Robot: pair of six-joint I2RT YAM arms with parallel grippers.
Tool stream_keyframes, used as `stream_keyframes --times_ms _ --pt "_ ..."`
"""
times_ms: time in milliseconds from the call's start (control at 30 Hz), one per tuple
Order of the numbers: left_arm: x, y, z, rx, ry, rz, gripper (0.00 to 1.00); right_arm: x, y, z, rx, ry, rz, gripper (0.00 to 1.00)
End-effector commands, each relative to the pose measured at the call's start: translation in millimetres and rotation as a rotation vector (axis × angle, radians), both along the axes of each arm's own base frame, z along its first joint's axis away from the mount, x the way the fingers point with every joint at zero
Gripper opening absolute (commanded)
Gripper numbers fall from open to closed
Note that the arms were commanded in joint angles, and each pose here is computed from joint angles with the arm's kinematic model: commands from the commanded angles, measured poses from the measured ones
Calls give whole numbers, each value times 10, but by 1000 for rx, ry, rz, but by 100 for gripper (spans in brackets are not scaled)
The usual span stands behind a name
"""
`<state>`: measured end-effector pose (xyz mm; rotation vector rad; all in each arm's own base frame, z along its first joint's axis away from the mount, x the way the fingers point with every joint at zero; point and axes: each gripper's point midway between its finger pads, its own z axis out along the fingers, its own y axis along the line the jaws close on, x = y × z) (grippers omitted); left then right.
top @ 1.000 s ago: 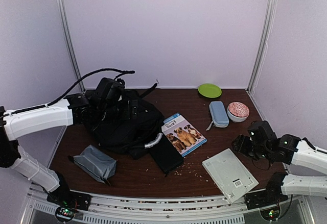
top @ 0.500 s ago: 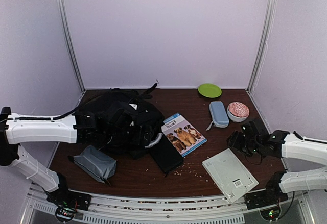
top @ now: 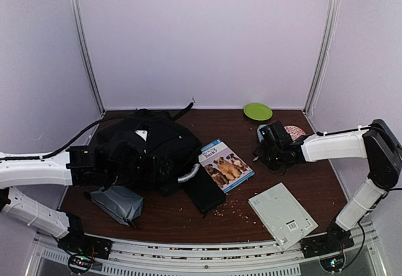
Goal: Pack the student bag
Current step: Adjust the stationery at the center of the board.
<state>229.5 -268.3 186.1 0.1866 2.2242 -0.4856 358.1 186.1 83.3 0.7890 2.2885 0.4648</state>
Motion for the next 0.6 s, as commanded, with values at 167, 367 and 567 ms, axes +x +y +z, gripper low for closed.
stream_keyframes --times_ms 167,367,567 --pt "8 254 94 18 -63 57 95 358 -127 -183 -24 14 -228 51" --pt "-1 403 132 30 -93 87 95 475 -118 -358 -70 74 -248 48" --pt "-25 531 166 24 -118 107 95 566 -128 -439 -102 104 -263 46"
